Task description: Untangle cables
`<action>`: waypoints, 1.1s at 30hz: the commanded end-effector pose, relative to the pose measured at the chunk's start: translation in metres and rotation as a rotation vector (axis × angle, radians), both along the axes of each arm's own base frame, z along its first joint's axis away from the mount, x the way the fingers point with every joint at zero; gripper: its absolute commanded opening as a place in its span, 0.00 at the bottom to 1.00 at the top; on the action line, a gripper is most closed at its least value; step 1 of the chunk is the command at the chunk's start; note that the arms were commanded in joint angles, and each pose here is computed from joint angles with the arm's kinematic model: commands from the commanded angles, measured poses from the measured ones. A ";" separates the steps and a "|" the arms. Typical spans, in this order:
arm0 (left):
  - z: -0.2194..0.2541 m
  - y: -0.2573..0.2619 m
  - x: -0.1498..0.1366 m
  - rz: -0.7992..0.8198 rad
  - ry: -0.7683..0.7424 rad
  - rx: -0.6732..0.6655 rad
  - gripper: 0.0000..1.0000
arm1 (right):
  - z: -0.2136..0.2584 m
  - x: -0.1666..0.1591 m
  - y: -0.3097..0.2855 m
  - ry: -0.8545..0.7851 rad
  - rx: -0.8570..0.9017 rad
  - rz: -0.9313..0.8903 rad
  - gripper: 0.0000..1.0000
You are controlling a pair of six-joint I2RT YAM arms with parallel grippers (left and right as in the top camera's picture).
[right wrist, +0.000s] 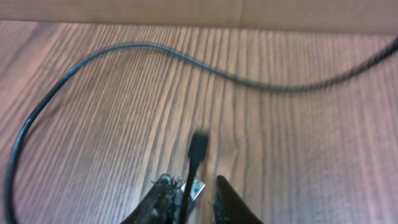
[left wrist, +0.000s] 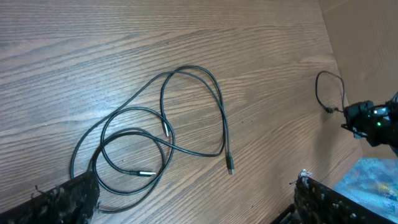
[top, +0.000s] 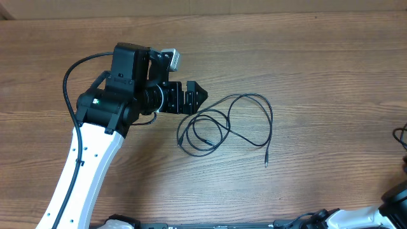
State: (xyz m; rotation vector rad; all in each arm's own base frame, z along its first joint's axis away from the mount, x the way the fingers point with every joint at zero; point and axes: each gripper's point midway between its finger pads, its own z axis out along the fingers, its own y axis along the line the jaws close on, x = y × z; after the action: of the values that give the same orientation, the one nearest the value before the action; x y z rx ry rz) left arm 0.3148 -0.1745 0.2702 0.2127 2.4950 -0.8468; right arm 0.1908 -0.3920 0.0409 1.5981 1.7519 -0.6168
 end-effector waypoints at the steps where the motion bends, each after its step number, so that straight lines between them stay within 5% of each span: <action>1: 0.005 0.001 0.004 0.001 -0.023 0.003 1.00 | 0.015 0.034 0.003 -0.228 0.094 0.069 0.32; 7: 0.005 0.001 0.004 0.001 -0.023 0.003 0.99 | 0.009 0.059 0.040 -0.380 0.397 0.078 1.00; 14: 0.006 0.001 0.004 0.001 -0.023 0.003 0.99 | -0.003 0.039 0.094 -0.409 0.750 -0.190 1.00; 18: 0.005 0.001 0.004 0.001 -0.023 0.003 0.99 | 0.002 0.043 0.134 -0.429 0.931 -0.153 1.00; 26: 0.005 0.001 0.004 0.001 -0.023 0.003 0.99 | 0.030 0.062 0.203 -0.320 1.023 0.176 1.00; 33: 0.005 0.001 0.004 0.001 -0.023 0.003 1.00 | 0.116 0.108 0.292 -0.476 1.014 0.762 1.00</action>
State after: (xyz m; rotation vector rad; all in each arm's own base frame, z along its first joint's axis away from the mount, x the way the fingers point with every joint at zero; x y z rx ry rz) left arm 0.3149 -0.1745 0.2703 0.2128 2.4946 -0.8468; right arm 0.2782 -0.1337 0.1036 1.6458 2.1674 0.9024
